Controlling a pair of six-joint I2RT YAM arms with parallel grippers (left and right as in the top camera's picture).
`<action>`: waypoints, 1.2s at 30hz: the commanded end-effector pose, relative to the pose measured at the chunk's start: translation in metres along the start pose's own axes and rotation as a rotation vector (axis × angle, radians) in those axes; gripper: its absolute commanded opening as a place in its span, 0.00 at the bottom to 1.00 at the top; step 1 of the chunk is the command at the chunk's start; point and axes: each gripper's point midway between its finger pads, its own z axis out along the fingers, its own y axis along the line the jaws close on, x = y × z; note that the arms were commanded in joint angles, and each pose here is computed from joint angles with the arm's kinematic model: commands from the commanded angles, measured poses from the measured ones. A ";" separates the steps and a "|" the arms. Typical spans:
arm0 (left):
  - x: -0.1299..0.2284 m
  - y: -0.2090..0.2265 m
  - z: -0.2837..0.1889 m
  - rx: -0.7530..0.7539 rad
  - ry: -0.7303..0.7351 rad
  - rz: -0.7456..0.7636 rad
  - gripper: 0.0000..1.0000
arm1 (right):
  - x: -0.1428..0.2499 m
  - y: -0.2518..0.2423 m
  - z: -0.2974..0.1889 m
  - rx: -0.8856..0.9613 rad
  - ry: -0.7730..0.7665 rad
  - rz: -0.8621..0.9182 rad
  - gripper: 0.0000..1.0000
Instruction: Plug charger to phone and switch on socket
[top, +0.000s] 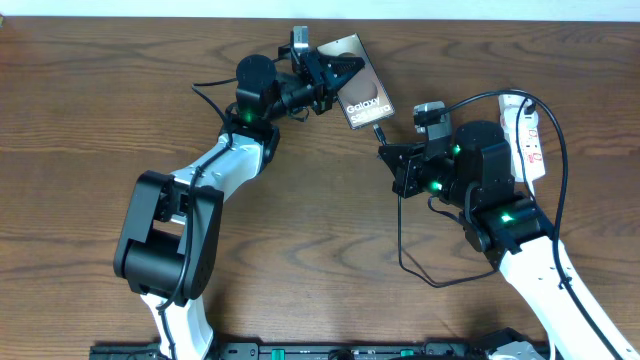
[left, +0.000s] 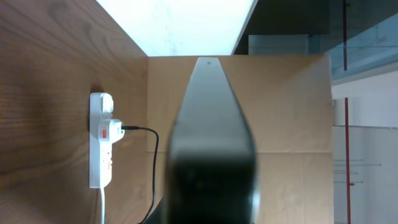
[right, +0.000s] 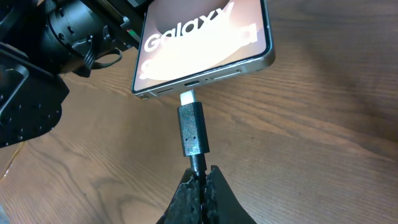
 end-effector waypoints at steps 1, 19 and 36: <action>0.002 -0.031 -0.001 0.051 0.011 0.051 0.07 | 0.000 -0.001 0.001 0.008 -0.002 -0.030 0.01; 0.003 -0.031 -0.001 0.051 0.016 0.032 0.07 | 0.003 -0.005 0.007 0.014 0.015 -0.029 0.01; 0.000 -0.032 -0.002 0.052 -0.002 0.066 0.08 | 0.000 0.003 0.007 -0.026 0.004 -0.038 0.01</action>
